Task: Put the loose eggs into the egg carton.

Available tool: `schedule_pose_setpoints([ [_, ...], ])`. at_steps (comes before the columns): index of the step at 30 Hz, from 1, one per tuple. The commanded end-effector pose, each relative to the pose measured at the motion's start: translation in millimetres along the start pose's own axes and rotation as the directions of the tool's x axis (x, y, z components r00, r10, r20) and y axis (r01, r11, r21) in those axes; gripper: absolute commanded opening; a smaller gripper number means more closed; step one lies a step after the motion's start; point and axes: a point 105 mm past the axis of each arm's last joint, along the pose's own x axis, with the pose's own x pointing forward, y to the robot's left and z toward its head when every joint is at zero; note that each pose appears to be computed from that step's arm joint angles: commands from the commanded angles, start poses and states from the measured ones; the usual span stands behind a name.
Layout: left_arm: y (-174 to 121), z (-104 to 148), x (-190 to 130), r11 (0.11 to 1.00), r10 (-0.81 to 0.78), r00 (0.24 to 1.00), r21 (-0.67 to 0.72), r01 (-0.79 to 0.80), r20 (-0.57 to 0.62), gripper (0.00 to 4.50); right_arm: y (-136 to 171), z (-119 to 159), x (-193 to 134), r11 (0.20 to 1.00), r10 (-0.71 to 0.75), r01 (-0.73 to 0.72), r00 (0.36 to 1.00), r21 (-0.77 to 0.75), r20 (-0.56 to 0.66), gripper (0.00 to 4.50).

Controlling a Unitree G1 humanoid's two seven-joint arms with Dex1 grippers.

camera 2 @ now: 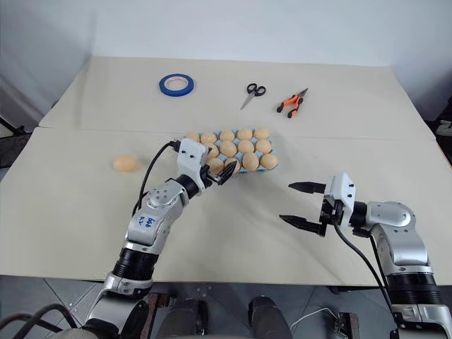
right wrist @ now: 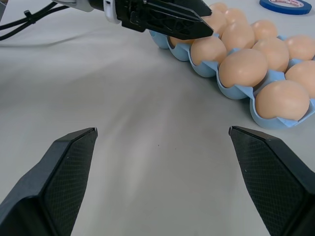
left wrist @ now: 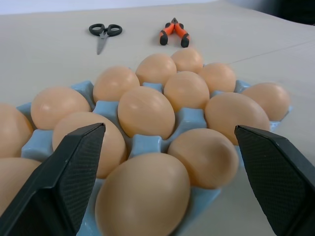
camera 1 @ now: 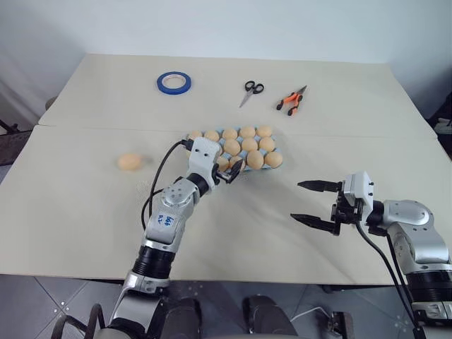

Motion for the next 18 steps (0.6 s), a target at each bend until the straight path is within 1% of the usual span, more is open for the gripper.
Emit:
schedule_pose_setpoints([
  [1,-4.6,26.6,-10.2,0.999,0.008,0.994,0.039,-0.012,0.105,4.48,-3.9,13.2,-2.9,0.998,-0.01,0.011,0.999,-0.056,0.031,4.5],
  [4,0.4,33.7,-31.0,0.999,0.031,0.986,0.017,-0.034,0.166,4.48,-4.6,14.1,-1.9,0.998,-0.004,0.006,0.999,-0.056,0.035,4.5],
  [6,11.0,34.8,-51.2,0.997,0.077,0.975,-0.004,-0.078,0.209,4.48,-5.6,15.4,-1.8,0.998,0.001,0.002,0.999,-0.057,0.039,4.5],
  [8,21.6,24.0,-75.5,0.993,0.115,0.974,-0.046,-0.108,0.193,4.48,-6.9,16.0,-2.1,0.998,0.005,-0.003,0.999,-0.057,0.04,4.5],
  [12,32.6,4.0,-121.0,0.991,0.135,0.977,-0.027,-0.132,0.164,4.48,-8.5,14.4,-1.1,0.998,0.028,-0.027,0.999,-0.054,0.031,4.5],
  [14,44.9,-2.4,-141.2,0.982,0.186,0.971,0.006,-0.189,0.15,4.48,-9.9,14.6,0.1,0.998,0.038,-0.036,0.999,-0.053,0.032,4.5],
  [18,69.8,-10.0,-178.3,0.951,0.306,0.942,-0.013,-0.308,0.136,4.48,-12.5,14.0,2.1,0.997,0.066,-0.065,0.998,-0.051,0.024,4.5],
])
